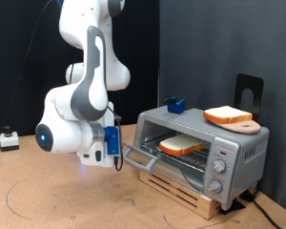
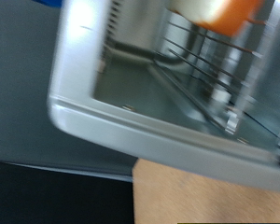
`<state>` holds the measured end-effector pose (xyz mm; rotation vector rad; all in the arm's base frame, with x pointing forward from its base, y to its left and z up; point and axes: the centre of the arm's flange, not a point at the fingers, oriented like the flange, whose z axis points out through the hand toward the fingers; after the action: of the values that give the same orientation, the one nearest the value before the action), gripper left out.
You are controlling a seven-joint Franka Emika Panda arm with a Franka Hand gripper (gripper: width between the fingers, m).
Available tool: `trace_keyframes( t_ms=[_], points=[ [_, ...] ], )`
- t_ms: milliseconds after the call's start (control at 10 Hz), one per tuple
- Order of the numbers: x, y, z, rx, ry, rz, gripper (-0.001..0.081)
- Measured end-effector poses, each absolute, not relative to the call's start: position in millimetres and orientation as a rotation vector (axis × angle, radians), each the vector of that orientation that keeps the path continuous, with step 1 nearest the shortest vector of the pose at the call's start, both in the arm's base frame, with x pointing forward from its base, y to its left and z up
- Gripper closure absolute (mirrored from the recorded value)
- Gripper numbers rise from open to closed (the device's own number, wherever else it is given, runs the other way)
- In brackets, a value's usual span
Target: Make a piece of toast with the oven
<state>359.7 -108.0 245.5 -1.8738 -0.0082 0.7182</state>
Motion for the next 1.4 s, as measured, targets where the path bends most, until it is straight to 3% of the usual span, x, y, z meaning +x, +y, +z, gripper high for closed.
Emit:
trace_keyframes(
  t_ms=[1100,1400],
  points=[
    [303.0,-5.0,295.7,-1.851,-0.144,0.685,-0.0004],
    [299.1,-6.0,299.9,-1.957,-0.030,0.646,-0.0004]
  ],
)
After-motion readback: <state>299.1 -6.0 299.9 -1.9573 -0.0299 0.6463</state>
